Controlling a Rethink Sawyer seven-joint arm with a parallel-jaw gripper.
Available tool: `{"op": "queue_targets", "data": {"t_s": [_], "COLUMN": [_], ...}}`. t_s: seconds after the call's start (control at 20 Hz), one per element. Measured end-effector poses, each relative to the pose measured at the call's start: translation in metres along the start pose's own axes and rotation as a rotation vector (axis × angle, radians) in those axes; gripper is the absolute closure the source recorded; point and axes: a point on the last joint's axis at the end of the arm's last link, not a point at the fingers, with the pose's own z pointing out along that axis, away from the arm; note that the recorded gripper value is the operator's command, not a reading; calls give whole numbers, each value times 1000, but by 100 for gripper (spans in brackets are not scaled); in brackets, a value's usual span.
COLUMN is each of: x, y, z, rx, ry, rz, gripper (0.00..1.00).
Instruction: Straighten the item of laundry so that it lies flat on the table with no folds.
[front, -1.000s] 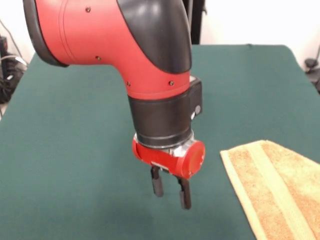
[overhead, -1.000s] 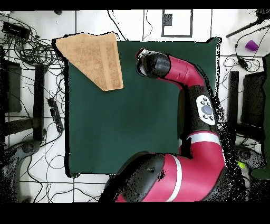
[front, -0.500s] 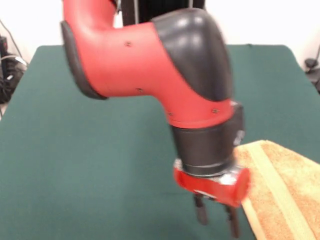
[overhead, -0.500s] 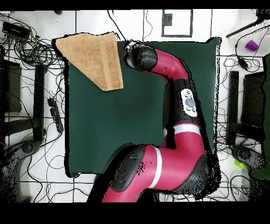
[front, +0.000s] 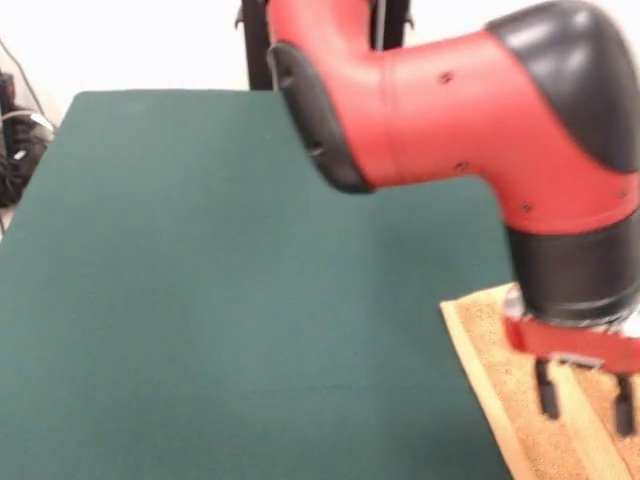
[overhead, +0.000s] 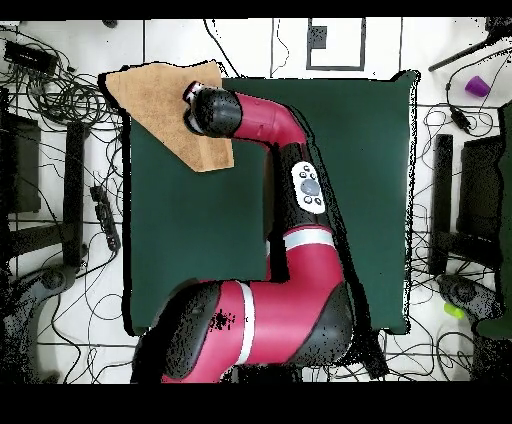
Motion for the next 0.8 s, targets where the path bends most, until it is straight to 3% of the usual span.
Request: {"op": "queue_targets", "data": {"t_s": [0.15, 0.35, 0.45, 0.8], "x": [8, 0, -21, -56], "y": [12, 15, 6, -17], "z": [-24, -54, -77, -90], "rx": [-17, -35, -44, -47], "ry": [26, 29, 9, -41], "rz": [1, 14, 34, 68], "gripper": [0, 0, 0, 0]}}
